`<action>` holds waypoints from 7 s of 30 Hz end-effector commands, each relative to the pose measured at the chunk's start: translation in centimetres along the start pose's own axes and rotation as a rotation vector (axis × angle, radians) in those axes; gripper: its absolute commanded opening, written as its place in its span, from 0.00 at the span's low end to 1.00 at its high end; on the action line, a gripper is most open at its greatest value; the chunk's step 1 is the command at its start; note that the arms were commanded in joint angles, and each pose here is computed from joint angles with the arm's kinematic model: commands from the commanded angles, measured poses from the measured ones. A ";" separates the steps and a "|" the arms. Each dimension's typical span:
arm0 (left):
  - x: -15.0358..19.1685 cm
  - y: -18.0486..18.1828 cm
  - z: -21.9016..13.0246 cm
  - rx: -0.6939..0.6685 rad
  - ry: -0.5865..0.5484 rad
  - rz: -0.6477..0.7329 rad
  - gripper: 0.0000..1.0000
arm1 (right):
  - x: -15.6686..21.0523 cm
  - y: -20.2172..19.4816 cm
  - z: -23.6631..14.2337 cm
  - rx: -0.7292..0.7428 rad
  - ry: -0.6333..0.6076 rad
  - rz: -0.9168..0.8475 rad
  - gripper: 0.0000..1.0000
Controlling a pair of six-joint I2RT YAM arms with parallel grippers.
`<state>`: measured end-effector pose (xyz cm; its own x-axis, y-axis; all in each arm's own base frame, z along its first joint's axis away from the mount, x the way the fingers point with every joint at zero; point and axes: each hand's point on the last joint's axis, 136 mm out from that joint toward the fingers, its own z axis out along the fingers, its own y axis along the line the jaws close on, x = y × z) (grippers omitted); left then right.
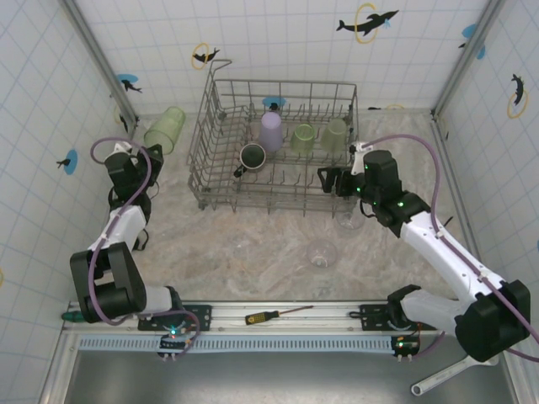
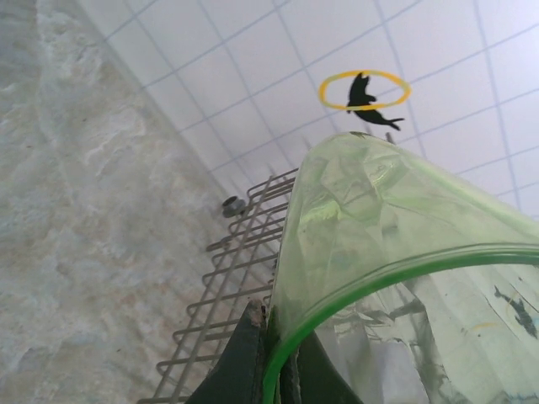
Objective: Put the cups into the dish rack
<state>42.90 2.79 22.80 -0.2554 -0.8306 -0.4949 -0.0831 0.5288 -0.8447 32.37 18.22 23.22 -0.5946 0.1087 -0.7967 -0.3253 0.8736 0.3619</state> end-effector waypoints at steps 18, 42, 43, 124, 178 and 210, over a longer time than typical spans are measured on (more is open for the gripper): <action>0.8 -8.8 -1.5 0.336 0.117 0.030 0.00 | -1.9 3.7 1.0 -0.122 -0.011 0.016 1.00; 10.6 -17.0 -0.5 0.544 0.491 0.232 0.00 | -8.3 12.9 0.9 -0.596 -0.085 0.148 1.00; 10.9 -17.2 -0.5 0.550 0.500 0.234 0.00 | -8.5 13.0 0.9 -0.605 -0.090 0.151 1.00; 19.8 -20.5 0.8 0.598 0.582 0.298 0.71 | -16.7 8.0 6.7 -0.640 -0.426 0.750 0.57; 12.7 -18.2 -3.3 0.237 0.308 0.519 0.98 | -12.8 6.6 13.7 0.159 -0.415 -0.269 0.59; 13.2 -15.8 -4.0 0.173 0.321 0.545 0.98 | -7.3 2.7 20.1 0.226 -0.327 -0.284 0.83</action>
<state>37.19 -15.85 30.58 -0.5042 -0.3701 -0.7802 0.2757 0.7873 -0.5516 49.83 29.20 18.54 -0.2898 -0.0922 -0.9526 -0.2742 0.9616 -0.0097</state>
